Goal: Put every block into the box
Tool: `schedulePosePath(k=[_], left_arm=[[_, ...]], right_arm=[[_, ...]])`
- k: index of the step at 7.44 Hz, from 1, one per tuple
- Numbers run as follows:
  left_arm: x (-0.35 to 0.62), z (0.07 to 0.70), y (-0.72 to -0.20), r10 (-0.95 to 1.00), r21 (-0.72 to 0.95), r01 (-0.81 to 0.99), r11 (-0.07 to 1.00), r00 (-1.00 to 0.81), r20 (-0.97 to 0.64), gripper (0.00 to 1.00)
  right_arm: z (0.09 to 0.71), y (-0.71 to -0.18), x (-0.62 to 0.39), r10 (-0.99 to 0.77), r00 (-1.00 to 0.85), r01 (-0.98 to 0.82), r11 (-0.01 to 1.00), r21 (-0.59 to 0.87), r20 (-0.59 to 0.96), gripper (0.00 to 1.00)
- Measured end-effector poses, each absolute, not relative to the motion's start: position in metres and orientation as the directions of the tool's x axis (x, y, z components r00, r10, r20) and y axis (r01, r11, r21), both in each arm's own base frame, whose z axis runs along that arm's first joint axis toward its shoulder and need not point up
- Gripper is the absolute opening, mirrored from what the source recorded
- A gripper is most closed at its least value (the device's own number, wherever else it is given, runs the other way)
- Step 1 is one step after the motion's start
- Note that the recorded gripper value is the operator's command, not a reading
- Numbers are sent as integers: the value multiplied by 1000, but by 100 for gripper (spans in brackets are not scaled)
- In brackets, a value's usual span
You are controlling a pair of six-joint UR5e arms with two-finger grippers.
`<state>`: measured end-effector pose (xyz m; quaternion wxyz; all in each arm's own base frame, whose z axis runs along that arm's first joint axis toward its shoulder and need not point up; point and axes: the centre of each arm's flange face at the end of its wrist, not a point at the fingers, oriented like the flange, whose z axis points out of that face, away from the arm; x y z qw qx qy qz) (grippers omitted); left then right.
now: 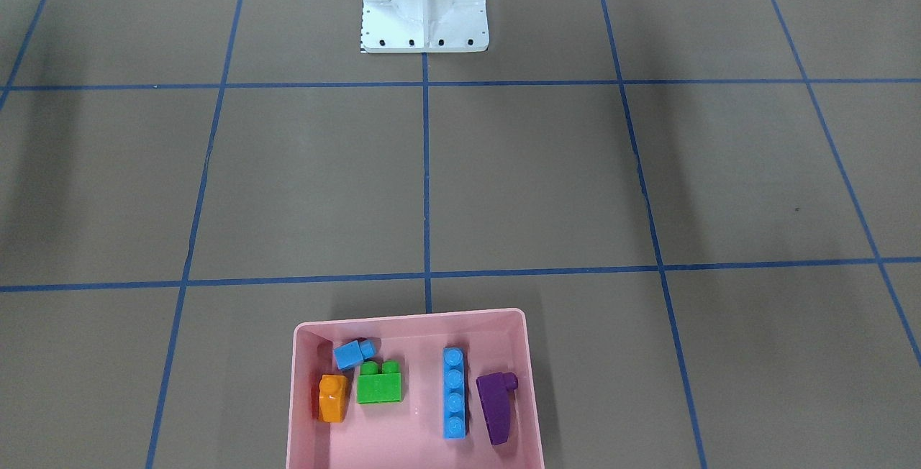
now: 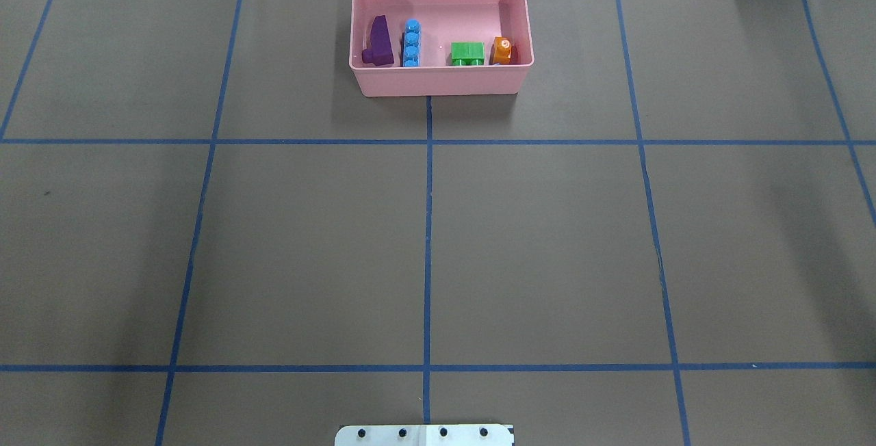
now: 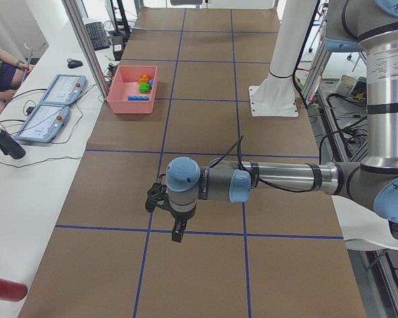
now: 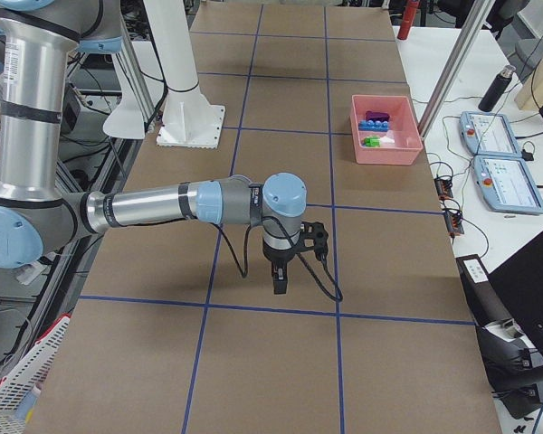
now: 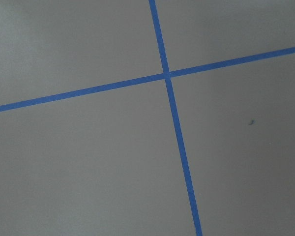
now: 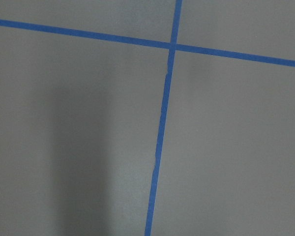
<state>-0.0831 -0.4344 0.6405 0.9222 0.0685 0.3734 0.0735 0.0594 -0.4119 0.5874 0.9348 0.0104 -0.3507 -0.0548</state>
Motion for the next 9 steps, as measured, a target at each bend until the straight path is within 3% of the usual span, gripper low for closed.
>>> schedulePosePath(k=[9], left_arm=[[-83,645,-430,182,173,-85,981,710,-681,100]], right_arm=[[574,-412,57,-124,730,93,992,81,672,100]])
